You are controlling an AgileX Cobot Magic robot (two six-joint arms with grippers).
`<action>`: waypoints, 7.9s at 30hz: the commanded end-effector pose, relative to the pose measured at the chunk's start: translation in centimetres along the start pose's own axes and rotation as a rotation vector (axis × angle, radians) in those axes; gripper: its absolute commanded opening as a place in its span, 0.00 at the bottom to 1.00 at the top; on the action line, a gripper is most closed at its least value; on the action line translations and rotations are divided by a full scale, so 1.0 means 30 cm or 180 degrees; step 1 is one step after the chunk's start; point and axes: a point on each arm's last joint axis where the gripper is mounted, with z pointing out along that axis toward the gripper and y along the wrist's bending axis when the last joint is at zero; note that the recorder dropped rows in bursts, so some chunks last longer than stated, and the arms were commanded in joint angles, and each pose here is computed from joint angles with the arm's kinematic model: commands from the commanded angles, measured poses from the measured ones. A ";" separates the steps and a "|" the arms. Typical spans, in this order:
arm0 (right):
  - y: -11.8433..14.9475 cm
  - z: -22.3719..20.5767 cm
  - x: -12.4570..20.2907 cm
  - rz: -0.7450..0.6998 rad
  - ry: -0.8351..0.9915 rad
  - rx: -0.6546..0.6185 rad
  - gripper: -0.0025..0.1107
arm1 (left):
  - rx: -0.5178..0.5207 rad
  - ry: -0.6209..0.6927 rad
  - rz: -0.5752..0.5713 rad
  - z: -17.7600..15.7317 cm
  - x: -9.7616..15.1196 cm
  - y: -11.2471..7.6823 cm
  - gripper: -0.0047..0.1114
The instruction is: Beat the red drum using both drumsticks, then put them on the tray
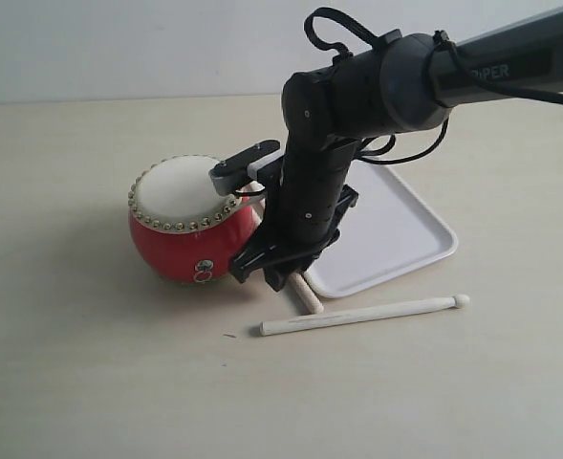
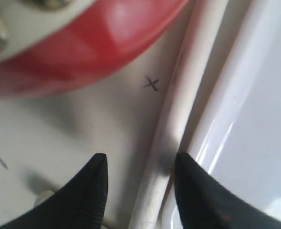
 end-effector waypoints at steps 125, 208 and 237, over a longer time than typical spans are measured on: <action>0.066 -0.638 0.241 0.0396 -0.1480 0.0118 0.02 | 0.0000 -0.0045 0.0005 -0.001 -0.002 0.000 0.04; -0.005 -0.893 0.635 0.0554 -0.2175 0.0533 0.02 | 0.3349 0.3051 0.2261 0.742 -0.185 -0.511 0.04; 0.049 -0.747 0.943 0.0915 -0.2193 0.0401 0.02 | 0.4313 0.3827 0.3781 0.695 0.396 -0.992 0.15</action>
